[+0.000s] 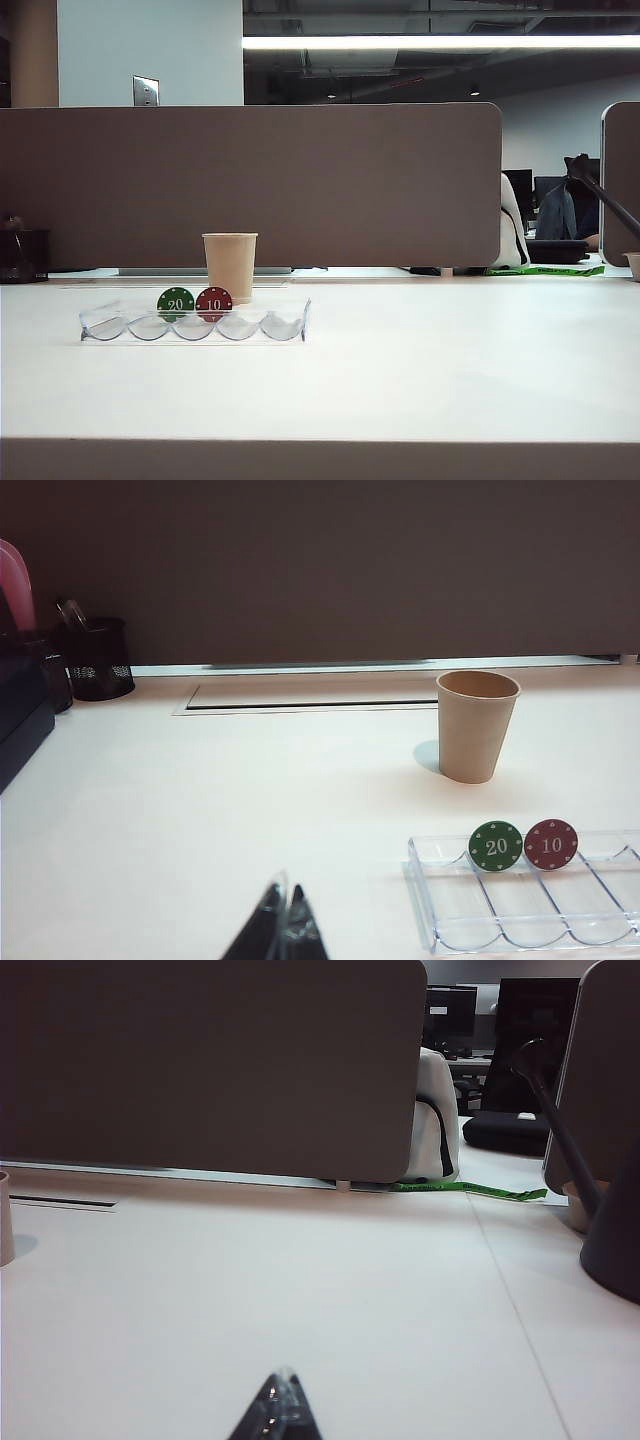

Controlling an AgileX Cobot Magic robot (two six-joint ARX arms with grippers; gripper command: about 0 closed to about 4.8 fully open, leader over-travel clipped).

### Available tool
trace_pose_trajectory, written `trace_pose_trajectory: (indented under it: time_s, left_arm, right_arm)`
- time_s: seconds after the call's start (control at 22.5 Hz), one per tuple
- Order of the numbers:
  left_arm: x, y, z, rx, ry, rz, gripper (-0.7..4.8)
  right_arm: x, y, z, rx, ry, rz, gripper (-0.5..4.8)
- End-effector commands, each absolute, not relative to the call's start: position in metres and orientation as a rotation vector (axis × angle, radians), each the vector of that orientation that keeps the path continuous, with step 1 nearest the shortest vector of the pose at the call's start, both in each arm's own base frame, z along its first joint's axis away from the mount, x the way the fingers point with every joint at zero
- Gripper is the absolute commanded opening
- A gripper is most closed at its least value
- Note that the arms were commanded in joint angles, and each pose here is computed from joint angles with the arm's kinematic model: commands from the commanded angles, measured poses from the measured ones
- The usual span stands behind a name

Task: Pick up the chip with the greater value and put it into the paper cup.

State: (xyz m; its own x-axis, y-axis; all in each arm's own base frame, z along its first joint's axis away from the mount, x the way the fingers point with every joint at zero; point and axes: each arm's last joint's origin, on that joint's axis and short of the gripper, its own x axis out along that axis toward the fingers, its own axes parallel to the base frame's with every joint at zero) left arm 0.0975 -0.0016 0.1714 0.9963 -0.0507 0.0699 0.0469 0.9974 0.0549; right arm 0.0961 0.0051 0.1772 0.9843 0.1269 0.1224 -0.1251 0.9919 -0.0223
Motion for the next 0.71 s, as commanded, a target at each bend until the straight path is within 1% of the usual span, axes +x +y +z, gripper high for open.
trace_pose_trajectory:
  time_s: [0.04,0.58,0.71]
  left_arm:
    - [0.0972,-0.0015,0.1737,0.054,-0.087,-0.047,-0.05]
    - [0.0972,-0.0015,0.1738,0.054,-0.088,-0.047,-0.05]
    - [0.0966,-0.0015,0.1786,0.055,-0.138,-0.046,-0.05]
  right_arm:
    - [0.0961,0.0052,0.1777,-0.016,-0.132,0.129,-0.06]
    - [0.0961,0.0053,0.1778,-0.016,-0.134,0.132,-0.06]
    - [0.0961,0.0054,0.1779,-0.016,-0.134,0.132,-0.06]
